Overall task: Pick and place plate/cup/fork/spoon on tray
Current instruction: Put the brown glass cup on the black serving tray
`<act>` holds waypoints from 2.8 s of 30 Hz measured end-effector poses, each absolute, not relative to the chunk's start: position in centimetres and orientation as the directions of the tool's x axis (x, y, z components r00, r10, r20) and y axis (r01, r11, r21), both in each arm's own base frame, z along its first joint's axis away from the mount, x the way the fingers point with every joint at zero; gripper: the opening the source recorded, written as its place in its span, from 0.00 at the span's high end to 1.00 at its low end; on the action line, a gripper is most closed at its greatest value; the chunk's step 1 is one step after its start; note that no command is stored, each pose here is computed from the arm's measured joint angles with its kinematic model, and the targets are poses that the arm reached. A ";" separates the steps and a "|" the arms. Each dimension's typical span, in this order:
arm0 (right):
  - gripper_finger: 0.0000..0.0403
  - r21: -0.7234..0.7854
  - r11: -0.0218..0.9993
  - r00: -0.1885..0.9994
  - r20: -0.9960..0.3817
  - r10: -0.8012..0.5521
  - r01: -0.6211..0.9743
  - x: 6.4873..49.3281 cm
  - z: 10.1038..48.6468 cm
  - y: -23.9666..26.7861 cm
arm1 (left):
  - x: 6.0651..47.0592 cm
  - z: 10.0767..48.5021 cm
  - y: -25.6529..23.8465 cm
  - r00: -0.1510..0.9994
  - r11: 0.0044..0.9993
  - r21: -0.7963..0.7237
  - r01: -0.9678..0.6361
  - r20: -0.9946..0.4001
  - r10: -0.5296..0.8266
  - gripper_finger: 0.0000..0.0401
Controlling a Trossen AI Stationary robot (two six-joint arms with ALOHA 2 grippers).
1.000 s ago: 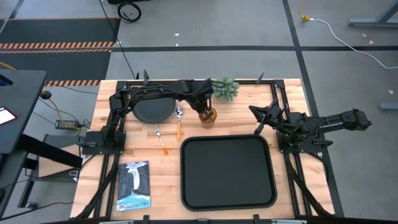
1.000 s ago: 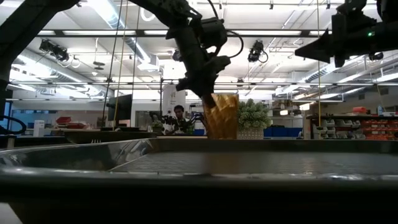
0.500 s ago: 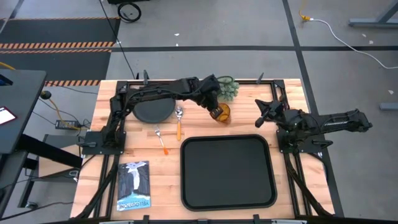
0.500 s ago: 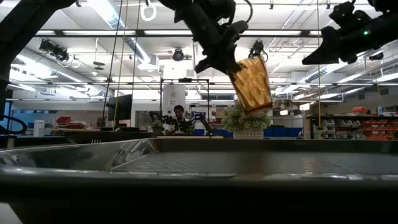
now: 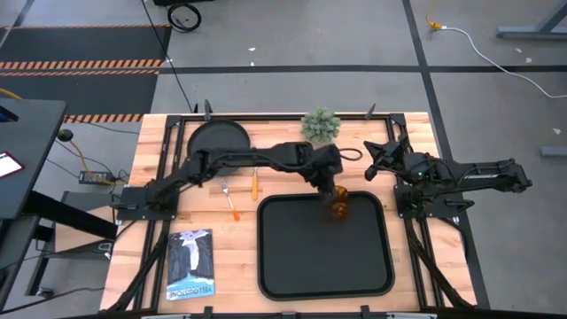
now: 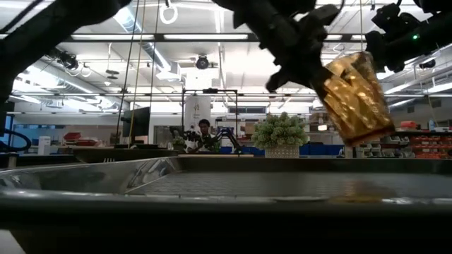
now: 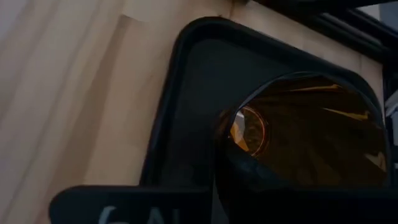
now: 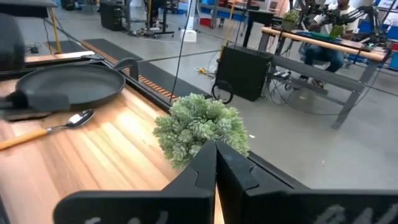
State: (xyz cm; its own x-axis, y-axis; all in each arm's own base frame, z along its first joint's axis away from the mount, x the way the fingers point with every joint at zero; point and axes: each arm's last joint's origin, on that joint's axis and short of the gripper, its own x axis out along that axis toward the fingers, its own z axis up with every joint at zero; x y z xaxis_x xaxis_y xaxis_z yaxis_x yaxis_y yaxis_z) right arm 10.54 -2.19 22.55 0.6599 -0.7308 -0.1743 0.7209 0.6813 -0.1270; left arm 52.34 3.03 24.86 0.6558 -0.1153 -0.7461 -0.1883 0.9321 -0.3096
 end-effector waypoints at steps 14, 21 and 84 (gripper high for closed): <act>0.97 -0.133 0.684 0.661 -0.180 -0.729 0.718 10.5 22.5 -2.2 | 53.5 21.9 1.5 0.603 0.964 -0.213 -0.159 -0.794 -0.076 0.96; 0.97 -0.128 0.684 0.662 -0.180 -0.728 0.718 10.5 22.5 -2.2 | 53.5 21.9 1.3 0.605 0.969 -0.202 -0.144 -0.792 -0.075 0.95; 0.98 -0.122 0.716 0.701 -0.151 -0.698 0.687 10.6 23.5 -2.1 | 52.7 18.3 -2.8 0.699 0.985 -0.073 0.158 -0.696 -0.164 0.71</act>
State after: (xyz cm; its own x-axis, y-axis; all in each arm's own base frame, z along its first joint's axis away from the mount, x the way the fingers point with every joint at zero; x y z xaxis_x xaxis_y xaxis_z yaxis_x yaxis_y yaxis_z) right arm 10.62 -2.09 23.49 0.7005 -0.6975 -0.1507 0.6871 0.7163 -0.1216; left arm 52.69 -2.84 18.25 0.6992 -0.1637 -0.6959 0.1579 0.9847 -0.0730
